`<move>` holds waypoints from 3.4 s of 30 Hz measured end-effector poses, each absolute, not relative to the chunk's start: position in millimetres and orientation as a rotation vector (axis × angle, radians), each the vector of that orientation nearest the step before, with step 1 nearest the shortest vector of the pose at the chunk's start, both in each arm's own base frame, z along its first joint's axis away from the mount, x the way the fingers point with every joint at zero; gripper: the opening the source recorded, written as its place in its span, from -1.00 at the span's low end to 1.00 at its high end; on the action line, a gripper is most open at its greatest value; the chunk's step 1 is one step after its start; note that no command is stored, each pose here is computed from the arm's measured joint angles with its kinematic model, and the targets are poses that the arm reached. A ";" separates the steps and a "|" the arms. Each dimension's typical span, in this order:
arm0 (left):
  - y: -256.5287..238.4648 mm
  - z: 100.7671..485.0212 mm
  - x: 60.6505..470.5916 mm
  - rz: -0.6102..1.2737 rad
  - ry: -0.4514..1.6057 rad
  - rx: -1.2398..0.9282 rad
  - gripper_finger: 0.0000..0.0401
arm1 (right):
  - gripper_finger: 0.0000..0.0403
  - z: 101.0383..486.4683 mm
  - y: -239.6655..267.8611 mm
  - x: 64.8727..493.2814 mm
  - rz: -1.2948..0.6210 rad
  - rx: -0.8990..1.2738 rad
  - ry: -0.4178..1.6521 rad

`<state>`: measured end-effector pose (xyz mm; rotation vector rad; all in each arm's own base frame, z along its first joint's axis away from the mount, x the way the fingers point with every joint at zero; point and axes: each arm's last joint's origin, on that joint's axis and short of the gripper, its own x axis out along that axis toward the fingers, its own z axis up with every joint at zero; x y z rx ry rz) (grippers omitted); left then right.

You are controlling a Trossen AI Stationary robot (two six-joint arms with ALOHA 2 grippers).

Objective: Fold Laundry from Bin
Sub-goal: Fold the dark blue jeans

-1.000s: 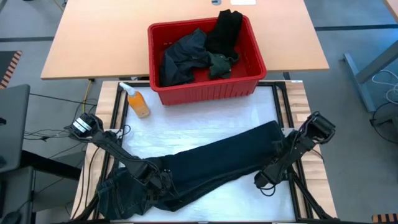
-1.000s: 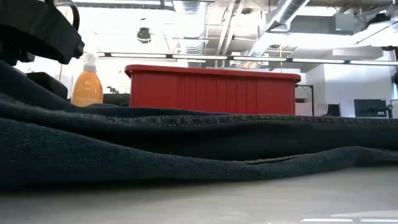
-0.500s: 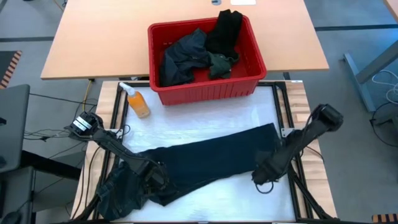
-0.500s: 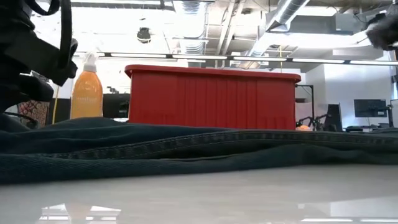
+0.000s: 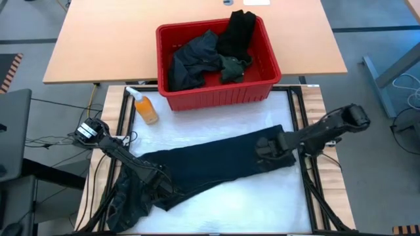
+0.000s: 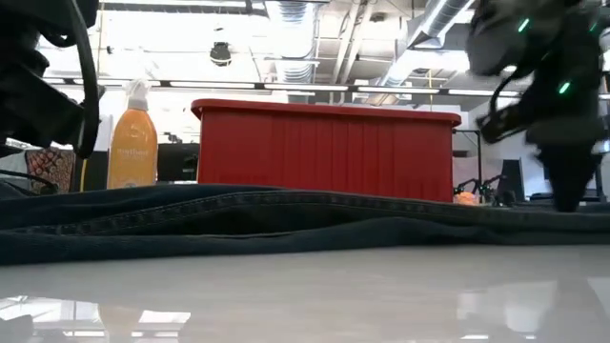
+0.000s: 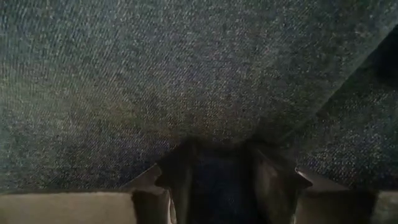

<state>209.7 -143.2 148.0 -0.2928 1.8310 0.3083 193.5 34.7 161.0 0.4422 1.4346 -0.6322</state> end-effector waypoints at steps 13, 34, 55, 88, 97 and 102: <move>-126.5 167.7 193.5 0.527 1.831 -0.216 -0.33 | -0.23 179.8 -25.2 230.5 -0.714 0.337 1.294; -132.2 184.4 206.4 0.353 1.532 -0.245 -0.33 | 0.28 203.3 -113.2 189.3 -1.038 0.552 1.398; -136.5 184.7 204.4 0.348 1.534 -0.262 -0.33 | -0.25 134.7 -123.3 163.3 -0.854 0.683 1.341; -137.6 185.0 205.0 0.333 1.532 -0.270 -0.33 | 0.35 162.1 -125.4 172.8 -1.009 0.491 1.425; -137.9 185.0 204.6 0.331 1.545 -0.285 -0.33 | 0.60 159.3 -140.7 161.7 -1.016 0.502 1.420; -138.2 185.0 204.3 0.322 1.554 -0.289 -0.33 | 0.60 143.0 -149.1 149.6 -0.979 0.599 1.339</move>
